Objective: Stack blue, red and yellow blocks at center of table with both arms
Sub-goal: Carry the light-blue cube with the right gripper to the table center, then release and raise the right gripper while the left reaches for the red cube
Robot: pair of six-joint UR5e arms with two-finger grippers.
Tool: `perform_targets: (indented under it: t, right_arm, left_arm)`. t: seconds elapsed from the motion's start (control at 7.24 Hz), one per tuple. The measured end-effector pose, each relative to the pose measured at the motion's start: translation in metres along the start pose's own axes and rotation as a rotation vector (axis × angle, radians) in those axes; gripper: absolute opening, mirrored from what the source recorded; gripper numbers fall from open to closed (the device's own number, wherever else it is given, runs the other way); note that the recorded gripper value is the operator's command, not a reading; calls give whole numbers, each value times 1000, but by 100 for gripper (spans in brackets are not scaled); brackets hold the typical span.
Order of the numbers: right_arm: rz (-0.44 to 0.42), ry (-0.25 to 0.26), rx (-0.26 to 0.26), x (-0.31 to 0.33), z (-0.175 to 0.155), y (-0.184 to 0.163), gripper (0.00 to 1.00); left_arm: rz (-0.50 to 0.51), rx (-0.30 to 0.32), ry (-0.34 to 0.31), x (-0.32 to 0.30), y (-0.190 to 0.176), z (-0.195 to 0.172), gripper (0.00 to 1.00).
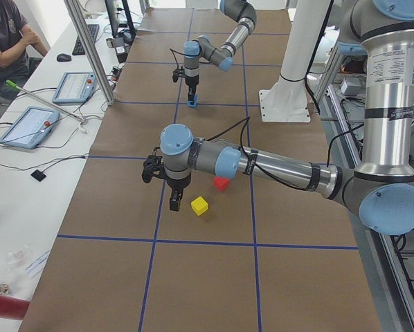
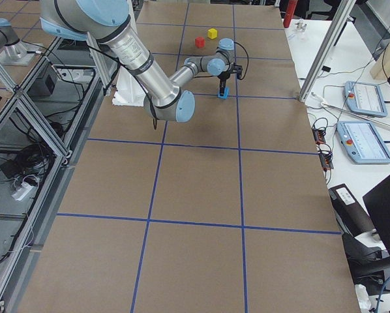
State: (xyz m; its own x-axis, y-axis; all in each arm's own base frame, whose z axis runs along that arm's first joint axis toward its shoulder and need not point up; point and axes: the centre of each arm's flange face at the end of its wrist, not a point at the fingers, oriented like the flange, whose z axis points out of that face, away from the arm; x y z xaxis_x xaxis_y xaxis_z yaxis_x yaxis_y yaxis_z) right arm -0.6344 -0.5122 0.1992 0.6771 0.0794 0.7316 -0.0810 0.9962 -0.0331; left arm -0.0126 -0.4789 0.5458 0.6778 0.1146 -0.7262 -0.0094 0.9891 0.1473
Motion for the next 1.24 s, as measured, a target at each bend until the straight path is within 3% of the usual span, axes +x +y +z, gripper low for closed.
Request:
perform_targets:
  t: [0.41, 0.69, 0.97, 1.24]
  right_arm:
    - [-5, -13, 3, 1, -8, 1, 100]
    - [6, -57, 20, 31, -51, -4, 100]
    - [38, -99, 41, 116, -101, -6, 100]
    - [72, -105, 49, 186, -123, -11, 100]
  left_arm:
    - [0, 0, 1, 0, 1, 0, 100]
    - [-19, -27, 7, 18, -1, 15, 100]
    - [-193, -37, 25, 92, -4, 57, 100]
    - [-394, -63, 45, 162, 14, 96, 100]
